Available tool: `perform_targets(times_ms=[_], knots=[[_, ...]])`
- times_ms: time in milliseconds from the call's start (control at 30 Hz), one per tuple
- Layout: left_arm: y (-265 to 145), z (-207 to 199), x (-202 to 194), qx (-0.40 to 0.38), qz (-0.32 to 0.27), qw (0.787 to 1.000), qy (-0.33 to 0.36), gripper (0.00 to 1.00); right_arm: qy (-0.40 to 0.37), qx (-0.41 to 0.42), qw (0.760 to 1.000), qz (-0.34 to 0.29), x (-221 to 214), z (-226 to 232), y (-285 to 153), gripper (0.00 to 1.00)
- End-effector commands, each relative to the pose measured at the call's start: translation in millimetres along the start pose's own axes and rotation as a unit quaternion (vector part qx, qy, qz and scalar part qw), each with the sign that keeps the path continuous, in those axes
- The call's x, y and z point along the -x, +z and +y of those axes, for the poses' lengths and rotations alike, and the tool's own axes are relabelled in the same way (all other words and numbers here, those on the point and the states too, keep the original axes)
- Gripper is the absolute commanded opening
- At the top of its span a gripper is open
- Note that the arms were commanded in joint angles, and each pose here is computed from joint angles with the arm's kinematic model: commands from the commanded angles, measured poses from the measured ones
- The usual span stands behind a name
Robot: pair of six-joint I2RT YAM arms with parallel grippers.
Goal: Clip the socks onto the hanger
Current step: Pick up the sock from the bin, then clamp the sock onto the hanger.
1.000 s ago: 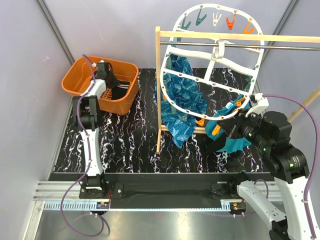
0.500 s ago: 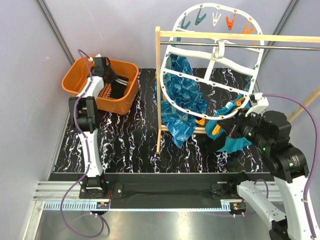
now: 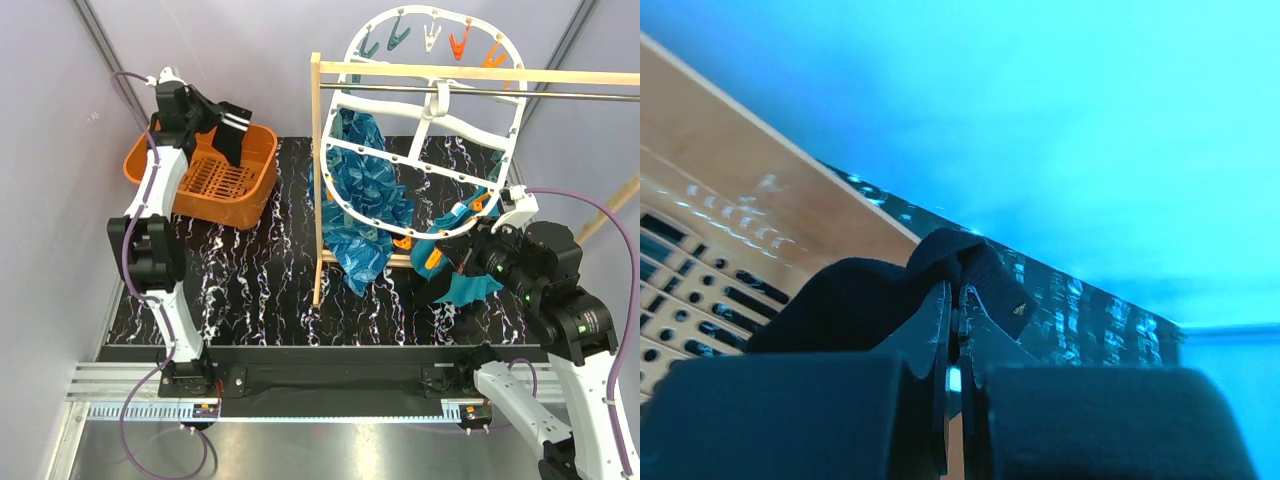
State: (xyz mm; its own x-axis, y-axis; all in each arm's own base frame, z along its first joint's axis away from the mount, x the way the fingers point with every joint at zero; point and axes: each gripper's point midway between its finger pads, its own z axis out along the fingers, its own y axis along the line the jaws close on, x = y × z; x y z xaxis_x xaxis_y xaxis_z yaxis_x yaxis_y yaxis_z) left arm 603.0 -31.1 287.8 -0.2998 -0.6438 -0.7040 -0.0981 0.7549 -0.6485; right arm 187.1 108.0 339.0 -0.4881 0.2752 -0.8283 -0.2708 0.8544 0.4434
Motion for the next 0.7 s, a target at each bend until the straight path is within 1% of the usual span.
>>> perform_targets(times_ms=[0,67,100,133,167,233,267,300,367,400,467,500,533,600,667], knots=[[-33,-49,22,-0.095,-0.018,0.995,-0.004,0.00,0.014,-0.028,0.999,0.037,-17,-11,3,0.00],[-46,-65,25,-0.129,-0.020,0.991,-0.011,0.00,0.011,-0.024,0.999,0.036,-17,-10,2,0.00],[-54,-76,22,-0.157,-0.008,0.988,-0.013,0.00,0.011,-0.019,0.999,0.038,-19,-8,1,0.00],[-63,-88,27,-0.186,-0.018,0.982,-0.010,0.00,0.010,-0.017,0.999,0.038,-18,-8,0,0.00],[-73,-94,24,-0.199,-0.015,0.980,-0.024,0.00,0.009,-0.016,0.999,0.039,-18,-7,0,0.00],[-94,-113,27,-0.249,-0.025,0.968,-0.024,0.00,0.009,-0.012,0.999,0.041,-18,-5,-2,0.00],[-97,-112,18,-0.257,-0.013,0.966,-0.036,0.00,0.010,-0.011,0.999,0.041,-16,-3,-3,0.00],[-117,-129,23,-0.288,-0.020,0.957,-0.024,0.00,0.010,-0.010,0.999,0.042,-15,-2,-4,0.00],[-134,-138,19,-0.312,-0.013,0.950,-0.025,0.00,0.015,-0.007,0.999,0.038,-9,2,-7,0.00],[-150,-145,14,-0.339,-0.009,0.941,-0.017,0.00,0.019,-0.004,0.999,0.043,-8,4,-6,0.00],[-169,-154,2,-0.362,0.006,0.932,-0.025,0.00,0.031,0.005,0.999,0.045,-5,11,-8,0.00],[-190,-159,-7,-0.385,0.008,0.923,-0.018,0.00,0.037,0.010,0.998,0.057,-6,14,-5,0.00],[-202,-165,-13,-0.399,0.012,0.917,-0.016,0.00,0.041,0.013,0.997,0.059,-4,16,-6,0.00],[-226,-178,-33,-0.423,0.026,0.906,-0.006,0.00,0.055,0.014,0.995,0.083,-8,19,-2,0.00],[-258,-190,-56,-0.447,0.037,0.894,0.013,0.00,0.058,0.011,0.993,0.098,-7,21,-3,0.00]])
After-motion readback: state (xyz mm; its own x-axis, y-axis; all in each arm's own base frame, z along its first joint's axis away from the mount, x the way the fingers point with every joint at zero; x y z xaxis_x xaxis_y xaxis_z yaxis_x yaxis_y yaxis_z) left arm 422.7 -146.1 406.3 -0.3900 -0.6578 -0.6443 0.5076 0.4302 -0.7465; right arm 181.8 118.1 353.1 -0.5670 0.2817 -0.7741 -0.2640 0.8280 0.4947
